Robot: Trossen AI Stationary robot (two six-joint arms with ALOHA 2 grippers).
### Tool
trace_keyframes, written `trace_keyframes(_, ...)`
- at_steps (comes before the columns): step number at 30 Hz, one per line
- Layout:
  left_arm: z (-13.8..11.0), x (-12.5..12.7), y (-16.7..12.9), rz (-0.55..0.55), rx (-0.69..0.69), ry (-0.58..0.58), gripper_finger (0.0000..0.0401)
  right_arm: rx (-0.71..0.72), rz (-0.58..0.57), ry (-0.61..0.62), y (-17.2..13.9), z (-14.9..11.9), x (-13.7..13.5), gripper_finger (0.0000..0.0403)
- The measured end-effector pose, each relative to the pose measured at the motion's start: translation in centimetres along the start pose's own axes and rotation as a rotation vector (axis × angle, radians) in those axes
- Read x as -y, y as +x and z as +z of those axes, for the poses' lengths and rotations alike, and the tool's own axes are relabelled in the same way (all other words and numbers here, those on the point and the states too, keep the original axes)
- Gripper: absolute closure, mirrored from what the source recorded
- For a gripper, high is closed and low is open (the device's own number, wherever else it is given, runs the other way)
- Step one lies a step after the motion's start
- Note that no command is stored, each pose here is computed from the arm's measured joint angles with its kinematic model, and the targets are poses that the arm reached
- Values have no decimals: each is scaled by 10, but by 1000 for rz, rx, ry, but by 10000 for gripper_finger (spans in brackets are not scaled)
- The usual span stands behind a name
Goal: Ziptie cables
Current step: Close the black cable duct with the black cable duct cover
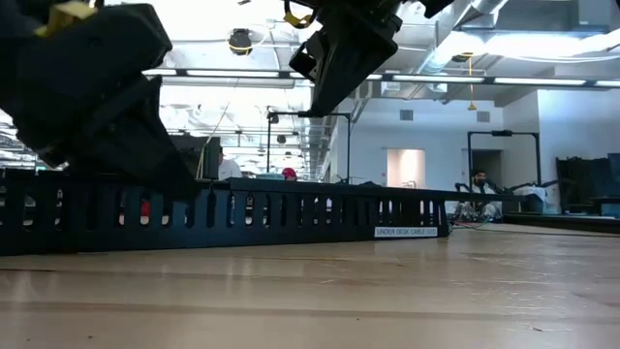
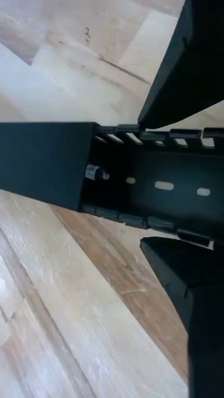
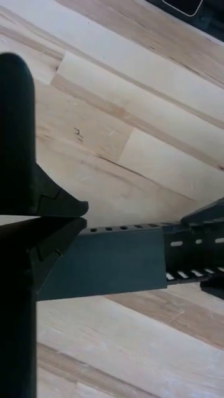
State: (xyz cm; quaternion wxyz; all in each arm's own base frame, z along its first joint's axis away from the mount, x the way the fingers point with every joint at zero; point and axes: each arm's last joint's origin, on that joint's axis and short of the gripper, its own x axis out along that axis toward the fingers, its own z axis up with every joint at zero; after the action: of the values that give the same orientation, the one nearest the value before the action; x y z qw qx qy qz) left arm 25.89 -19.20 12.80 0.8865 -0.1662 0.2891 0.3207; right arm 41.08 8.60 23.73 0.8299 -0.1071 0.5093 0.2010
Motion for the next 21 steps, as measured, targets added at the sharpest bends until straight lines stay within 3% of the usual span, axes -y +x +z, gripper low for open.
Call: trace_keyframes(21,-12,-24,25,-15,-4,6,111,5,13,-29,0,0,0,403)
